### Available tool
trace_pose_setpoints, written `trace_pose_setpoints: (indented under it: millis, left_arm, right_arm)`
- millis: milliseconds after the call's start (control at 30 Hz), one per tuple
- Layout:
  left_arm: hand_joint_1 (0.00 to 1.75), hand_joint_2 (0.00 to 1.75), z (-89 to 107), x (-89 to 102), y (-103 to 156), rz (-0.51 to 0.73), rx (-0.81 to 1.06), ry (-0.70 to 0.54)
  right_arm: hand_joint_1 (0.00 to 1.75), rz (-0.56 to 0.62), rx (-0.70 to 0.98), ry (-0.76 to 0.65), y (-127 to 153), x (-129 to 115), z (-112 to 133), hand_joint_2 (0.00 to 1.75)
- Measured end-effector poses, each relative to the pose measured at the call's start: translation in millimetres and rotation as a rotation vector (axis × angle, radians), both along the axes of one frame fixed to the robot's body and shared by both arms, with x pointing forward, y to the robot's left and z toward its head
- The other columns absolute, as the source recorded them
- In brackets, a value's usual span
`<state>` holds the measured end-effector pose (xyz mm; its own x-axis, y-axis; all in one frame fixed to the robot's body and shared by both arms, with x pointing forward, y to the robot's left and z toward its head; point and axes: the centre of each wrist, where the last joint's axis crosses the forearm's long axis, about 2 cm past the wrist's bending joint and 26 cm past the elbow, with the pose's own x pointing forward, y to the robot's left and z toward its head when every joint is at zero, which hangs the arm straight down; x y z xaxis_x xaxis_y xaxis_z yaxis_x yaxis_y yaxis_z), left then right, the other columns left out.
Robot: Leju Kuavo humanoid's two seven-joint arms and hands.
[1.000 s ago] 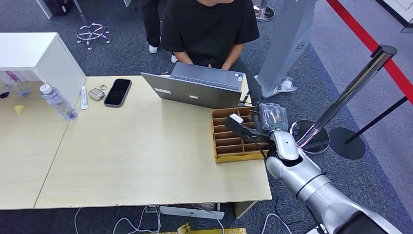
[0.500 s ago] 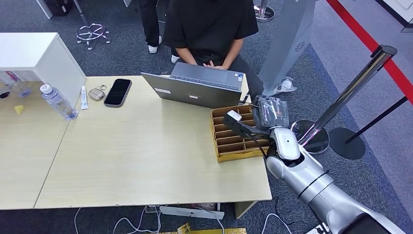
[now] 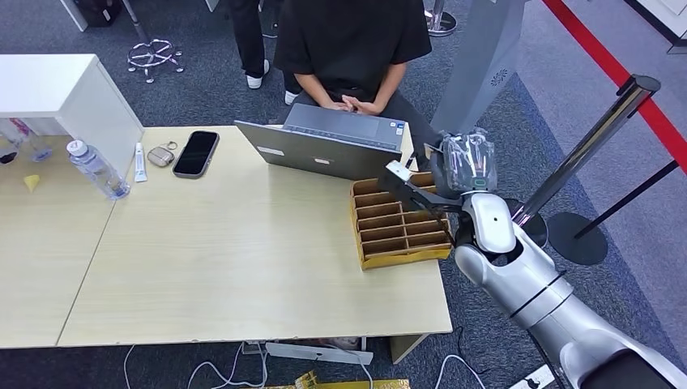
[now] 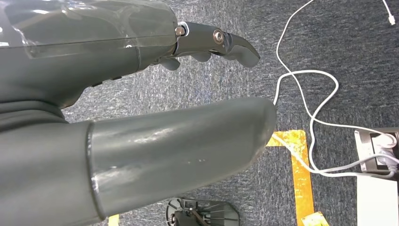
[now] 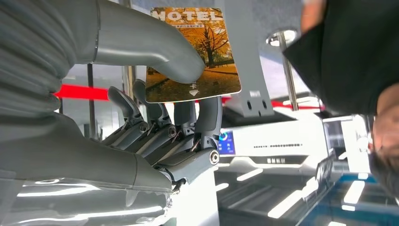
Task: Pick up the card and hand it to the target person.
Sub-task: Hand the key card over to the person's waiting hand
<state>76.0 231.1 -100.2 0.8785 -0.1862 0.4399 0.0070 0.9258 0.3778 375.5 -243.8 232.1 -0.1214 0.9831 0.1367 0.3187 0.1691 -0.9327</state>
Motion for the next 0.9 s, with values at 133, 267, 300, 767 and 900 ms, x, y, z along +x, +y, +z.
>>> trace_pose_setpoints:
  millis: [133,267,300,767,900]
  left_arm:
    - [0.0,0.0,0.0,0.1,0,-0.001,0.0,0.002]
    - [0.0,0.0,0.1,0.3,0,-0.008,0.0,0.002]
    - [0.0,0.0,0.1,0.4,0,-0.01,0.0,0.002]
    - [0.0,0.0,2.1,9.8,-3,-0.057,0.002,0.003]
    - [0.0,0.0,2.8,13.1,-3,-0.07,-0.001,-0.004]
  right_arm:
    - [1.48,0.0,-0.004,-0.046,-1,6,17,1.75]
    - [1.47,0.008,-0.003,-0.082,-1,14,36,1.75]
    - [1.47,0.014,-0.001,-0.088,-1,16,40,1.75]
    - [1.44,0.075,0.016,-0.07,16,47,46,1.75]
    - [1.47,0.079,0.007,-0.023,24,53,32,1.75]
